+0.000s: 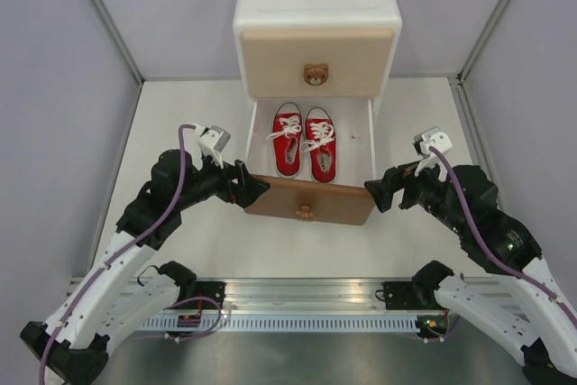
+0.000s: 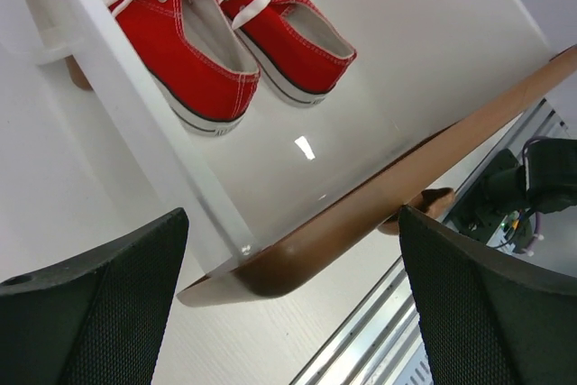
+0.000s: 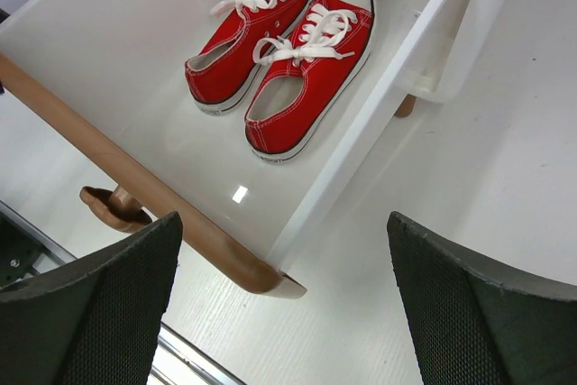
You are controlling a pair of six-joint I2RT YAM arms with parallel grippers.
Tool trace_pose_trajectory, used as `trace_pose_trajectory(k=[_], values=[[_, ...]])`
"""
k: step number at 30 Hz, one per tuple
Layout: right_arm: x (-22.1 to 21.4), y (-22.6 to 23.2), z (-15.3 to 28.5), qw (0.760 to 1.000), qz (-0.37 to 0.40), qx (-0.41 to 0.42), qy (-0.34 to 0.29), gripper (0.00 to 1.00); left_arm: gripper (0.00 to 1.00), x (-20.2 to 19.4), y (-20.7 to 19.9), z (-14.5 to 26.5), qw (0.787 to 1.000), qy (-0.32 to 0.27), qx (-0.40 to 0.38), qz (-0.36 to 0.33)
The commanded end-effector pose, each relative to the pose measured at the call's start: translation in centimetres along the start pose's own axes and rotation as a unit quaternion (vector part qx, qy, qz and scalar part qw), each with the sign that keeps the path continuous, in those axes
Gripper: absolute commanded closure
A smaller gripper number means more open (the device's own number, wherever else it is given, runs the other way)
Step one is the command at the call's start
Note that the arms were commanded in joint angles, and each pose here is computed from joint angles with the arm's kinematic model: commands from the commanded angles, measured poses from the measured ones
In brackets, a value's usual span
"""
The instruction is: Place and organize the shoes in the shoe cabinet
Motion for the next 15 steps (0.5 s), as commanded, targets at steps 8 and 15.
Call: trace_pose_trajectory(k=[8,15], values=[[-2.1,2.0,-0.1,0.996,-0.011,0.065,0.060,0.02,0.02,4.8,-0.7,-1.8,0.996,-0.082,0.012,0.018],[-3.5,3.7,-0.9,0.987,-0.004,0.129,0.100,0.02,0.02,4.7,-0.8,-1.9,0.996,-0.080,0.010,0.023]])
Point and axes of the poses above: each gripper's point midway between its finger pads, its own z axis back along the fingers, its own y axis along the line the jaws close on, x = y × z, the point moved 3 cm from there along z, back along the fingers, and after that the axes turned 8 degrees about z, right-handed, at the moved point
